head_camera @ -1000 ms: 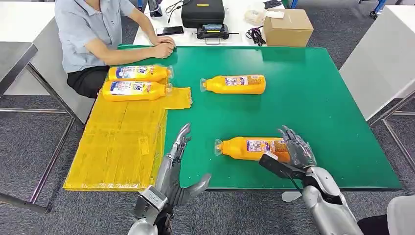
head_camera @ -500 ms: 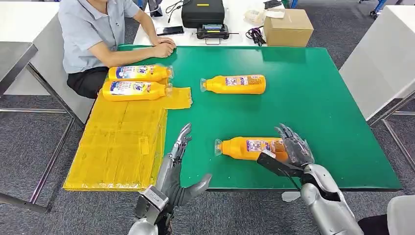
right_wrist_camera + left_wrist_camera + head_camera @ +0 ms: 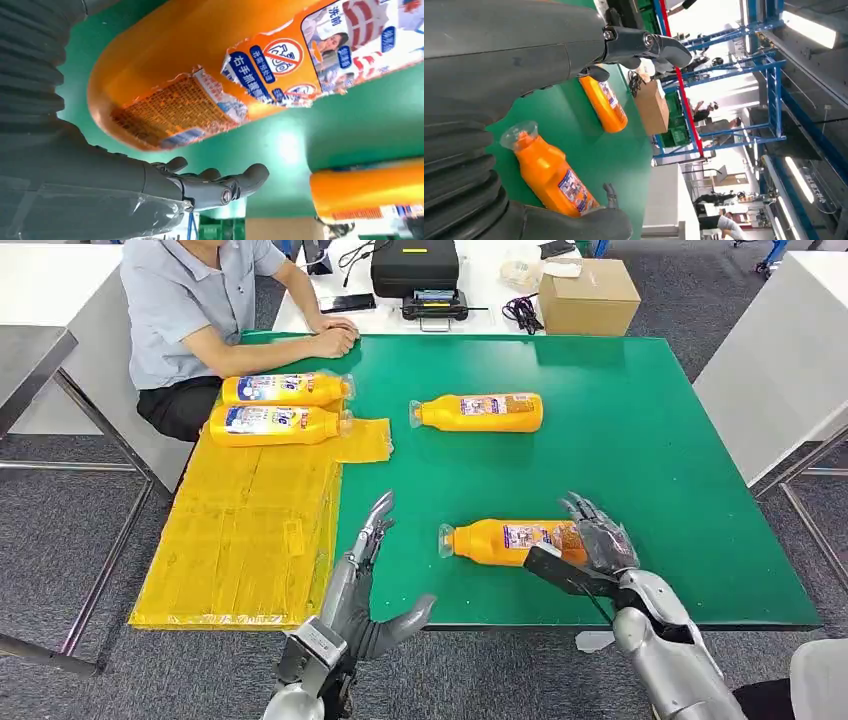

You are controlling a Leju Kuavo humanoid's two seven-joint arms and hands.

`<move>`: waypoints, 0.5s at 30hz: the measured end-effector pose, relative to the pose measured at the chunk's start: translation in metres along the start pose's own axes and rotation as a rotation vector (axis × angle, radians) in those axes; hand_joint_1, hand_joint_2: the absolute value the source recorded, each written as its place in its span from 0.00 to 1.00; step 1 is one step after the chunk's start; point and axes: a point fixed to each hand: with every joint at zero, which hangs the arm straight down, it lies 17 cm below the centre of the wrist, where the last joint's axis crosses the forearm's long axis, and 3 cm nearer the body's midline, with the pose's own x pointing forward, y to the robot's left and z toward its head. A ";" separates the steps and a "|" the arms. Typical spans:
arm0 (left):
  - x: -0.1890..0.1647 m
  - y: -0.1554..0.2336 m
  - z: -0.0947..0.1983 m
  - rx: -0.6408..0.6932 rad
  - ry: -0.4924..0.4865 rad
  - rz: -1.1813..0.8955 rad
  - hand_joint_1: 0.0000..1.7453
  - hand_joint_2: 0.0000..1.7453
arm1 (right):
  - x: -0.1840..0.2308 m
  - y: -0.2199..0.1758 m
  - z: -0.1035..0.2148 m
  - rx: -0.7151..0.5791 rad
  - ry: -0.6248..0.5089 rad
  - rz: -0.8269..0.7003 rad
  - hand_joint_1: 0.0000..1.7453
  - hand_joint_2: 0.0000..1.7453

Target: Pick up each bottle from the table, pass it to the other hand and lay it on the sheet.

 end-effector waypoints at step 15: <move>-0.008 -0.020 -0.003 -0.057 0.016 0.014 0.00 1.00 | -0.032 0.019 -0.008 0.203 0.043 -0.018 1.00 1.00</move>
